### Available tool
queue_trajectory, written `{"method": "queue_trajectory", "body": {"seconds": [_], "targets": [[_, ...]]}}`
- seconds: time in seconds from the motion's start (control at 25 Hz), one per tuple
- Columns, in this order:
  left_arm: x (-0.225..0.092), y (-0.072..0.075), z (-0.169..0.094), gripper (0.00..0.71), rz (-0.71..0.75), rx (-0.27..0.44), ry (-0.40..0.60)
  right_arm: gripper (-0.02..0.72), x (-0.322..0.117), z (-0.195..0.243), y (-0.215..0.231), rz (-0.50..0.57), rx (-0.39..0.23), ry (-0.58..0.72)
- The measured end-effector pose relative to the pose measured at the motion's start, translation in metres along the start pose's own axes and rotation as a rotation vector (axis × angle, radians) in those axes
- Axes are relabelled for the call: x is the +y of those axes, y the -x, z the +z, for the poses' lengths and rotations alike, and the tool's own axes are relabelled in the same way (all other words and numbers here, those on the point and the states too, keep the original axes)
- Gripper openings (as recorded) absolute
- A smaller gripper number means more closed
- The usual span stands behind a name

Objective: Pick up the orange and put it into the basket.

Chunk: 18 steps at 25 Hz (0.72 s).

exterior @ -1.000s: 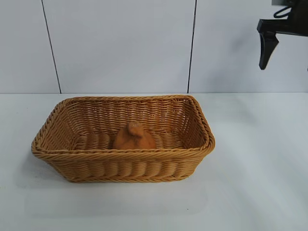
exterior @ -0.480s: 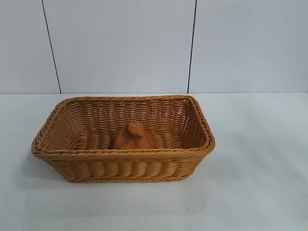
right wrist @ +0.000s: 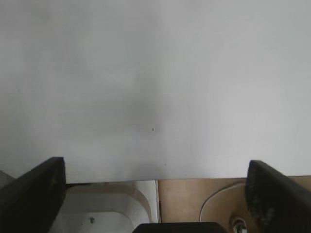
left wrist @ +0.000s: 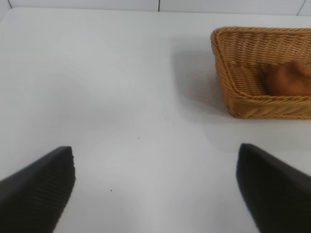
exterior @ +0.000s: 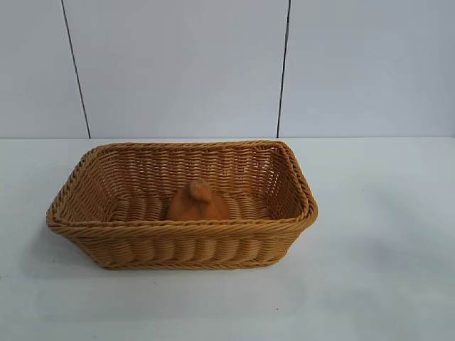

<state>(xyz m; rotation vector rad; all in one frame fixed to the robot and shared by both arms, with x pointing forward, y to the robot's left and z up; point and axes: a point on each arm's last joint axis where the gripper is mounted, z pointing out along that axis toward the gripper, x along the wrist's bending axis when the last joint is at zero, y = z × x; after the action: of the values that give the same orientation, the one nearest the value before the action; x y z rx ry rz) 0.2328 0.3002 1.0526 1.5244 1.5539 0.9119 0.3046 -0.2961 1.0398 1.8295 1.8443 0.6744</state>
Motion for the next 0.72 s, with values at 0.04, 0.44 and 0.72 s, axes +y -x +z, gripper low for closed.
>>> {"method": "queue_trajectory", "body": {"seconds": [0.04,0.44,0.72], "targets": [[0.0,0.0,0.0,0.64,0.0,0.0,0.0,0.694,-0.003,-0.006,0.0,-0.001,0.001,0.048],[0.0,0.0,0.0,0.64,0.0,0.0,0.0,0.694,-0.045,-0.054,-0.001,-0.007,0.008,0.452],[0.0,0.0,0.0,0.64,0.0,0.0,0.0,0.694,-0.046,-0.053,-0.001,-0.007,0.008,0.451]]}}
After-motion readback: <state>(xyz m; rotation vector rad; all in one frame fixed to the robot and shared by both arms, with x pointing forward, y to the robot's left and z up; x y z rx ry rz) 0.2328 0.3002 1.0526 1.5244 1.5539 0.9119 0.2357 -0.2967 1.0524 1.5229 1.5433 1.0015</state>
